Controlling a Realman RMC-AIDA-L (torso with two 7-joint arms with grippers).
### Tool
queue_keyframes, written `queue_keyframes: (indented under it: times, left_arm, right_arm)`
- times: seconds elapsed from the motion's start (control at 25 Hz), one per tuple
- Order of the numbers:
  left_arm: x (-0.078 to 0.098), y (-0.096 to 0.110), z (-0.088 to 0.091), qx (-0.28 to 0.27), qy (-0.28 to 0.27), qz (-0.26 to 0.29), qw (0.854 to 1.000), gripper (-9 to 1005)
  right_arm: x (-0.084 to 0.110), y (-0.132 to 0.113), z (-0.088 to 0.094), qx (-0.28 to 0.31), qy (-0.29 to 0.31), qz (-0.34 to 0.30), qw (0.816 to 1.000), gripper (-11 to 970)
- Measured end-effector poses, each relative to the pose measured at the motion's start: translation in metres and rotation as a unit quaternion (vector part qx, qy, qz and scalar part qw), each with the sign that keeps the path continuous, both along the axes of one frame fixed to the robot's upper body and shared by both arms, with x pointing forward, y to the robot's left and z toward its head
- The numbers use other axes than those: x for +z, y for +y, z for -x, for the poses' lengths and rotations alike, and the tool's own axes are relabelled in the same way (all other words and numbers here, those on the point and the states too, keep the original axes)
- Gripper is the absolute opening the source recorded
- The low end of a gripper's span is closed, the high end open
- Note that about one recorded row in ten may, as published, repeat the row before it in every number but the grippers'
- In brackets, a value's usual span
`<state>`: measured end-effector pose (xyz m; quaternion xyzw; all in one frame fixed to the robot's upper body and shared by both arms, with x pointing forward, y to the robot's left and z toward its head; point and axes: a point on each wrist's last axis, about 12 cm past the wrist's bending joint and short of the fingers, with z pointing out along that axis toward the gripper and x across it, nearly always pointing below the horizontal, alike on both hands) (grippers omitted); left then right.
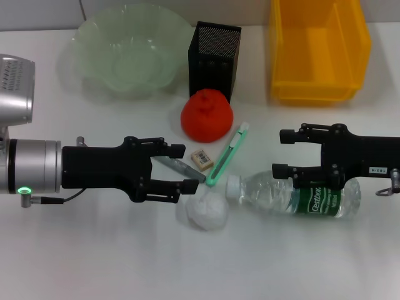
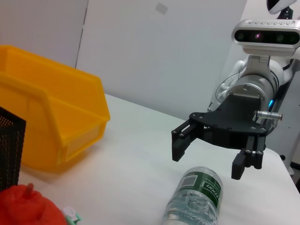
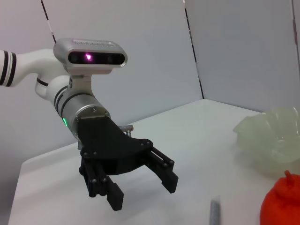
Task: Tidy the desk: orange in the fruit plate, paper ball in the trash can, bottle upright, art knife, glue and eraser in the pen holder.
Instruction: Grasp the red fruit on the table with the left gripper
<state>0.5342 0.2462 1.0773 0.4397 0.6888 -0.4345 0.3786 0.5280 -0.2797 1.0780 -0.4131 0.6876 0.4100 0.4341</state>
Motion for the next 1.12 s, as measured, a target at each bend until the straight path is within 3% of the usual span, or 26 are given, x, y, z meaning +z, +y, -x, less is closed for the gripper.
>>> queue_keyframes:
  times: [0.76,0.92,1.12]
  left_arm:
    - [0.0,-0.001,-0.002,0.006,-0.009,0.003,1.0,812]
    - [0.008,-0.008,-0.016,0.045,-0.057,0.031,0.997,812]
    - [0.006,-0.016,-0.036,0.101,-0.109,0.017,0.989,812]
  right_arm:
    - [0.001,0.0,-0.001,-0.003,0.012,-0.004,1.0,782]
    - [0.0,0.0,-0.001,-0.007,0.022,-0.003,1.0,782]
    - [-0.001,-0.002,0.001,-0.011,0.03,-0.004,0.999,782]
